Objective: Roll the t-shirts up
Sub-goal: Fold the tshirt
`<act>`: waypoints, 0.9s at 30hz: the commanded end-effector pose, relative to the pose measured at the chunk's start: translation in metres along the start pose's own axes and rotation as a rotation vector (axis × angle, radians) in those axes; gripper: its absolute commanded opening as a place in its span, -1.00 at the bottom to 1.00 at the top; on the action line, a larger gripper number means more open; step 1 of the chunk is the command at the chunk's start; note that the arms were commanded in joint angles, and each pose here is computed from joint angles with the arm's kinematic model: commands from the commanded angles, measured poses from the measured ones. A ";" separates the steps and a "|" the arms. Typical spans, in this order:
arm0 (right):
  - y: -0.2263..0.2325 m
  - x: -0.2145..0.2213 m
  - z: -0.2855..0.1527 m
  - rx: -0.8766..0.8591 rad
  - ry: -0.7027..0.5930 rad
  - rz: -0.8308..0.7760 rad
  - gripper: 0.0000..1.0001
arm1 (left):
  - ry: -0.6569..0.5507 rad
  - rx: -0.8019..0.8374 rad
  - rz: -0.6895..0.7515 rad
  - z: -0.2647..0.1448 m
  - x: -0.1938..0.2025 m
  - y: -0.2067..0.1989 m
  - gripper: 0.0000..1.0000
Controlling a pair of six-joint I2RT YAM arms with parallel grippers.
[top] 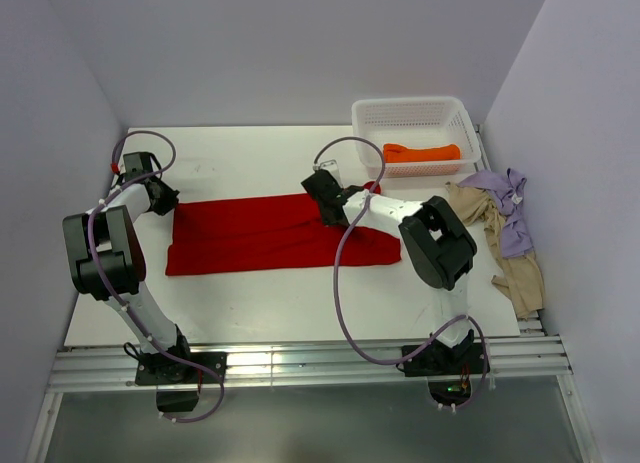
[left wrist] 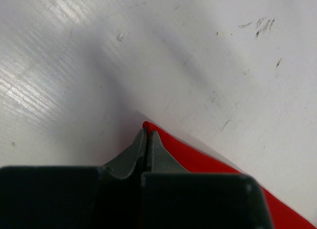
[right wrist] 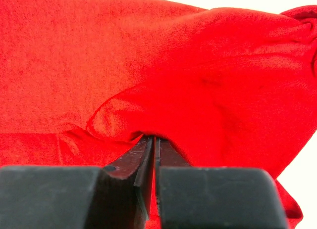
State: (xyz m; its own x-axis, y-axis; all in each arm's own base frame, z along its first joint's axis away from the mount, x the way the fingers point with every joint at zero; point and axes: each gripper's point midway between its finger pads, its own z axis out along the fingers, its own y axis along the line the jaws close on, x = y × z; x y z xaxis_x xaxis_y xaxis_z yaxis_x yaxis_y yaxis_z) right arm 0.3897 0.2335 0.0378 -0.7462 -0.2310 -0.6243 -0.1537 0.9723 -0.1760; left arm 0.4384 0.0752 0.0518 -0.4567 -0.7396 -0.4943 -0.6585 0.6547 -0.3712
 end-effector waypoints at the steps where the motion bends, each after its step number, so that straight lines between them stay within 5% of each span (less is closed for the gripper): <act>1: -0.004 -0.027 -0.018 -0.004 -0.064 0.028 -1.00 | -0.033 0.036 0.007 -0.006 -0.013 -0.010 -0.99; 21: 0.005 0.016 -0.081 -0.162 0.274 -0.084 -1.00 | -0.037 0.027 0.016 -0.009 -0.014 -0.011 -0.99; 27: 0.036 0.033 -0.098 -0.356 0.405 -0.082 -0.95 | -0.035 0.025 0.020 -0.009 -0.012 -0.011 -0.99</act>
State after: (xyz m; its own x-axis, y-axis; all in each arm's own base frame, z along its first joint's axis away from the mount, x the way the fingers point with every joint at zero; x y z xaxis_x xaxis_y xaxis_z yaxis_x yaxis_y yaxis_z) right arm 0.3162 0.2465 0.0663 -0.8936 -0.3192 -0.3155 -0.3295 0.9439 -0.0217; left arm 0.4376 0.0738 0.0512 -0.4613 -0.7384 -0.4918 -0.6584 0.6565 -0.3681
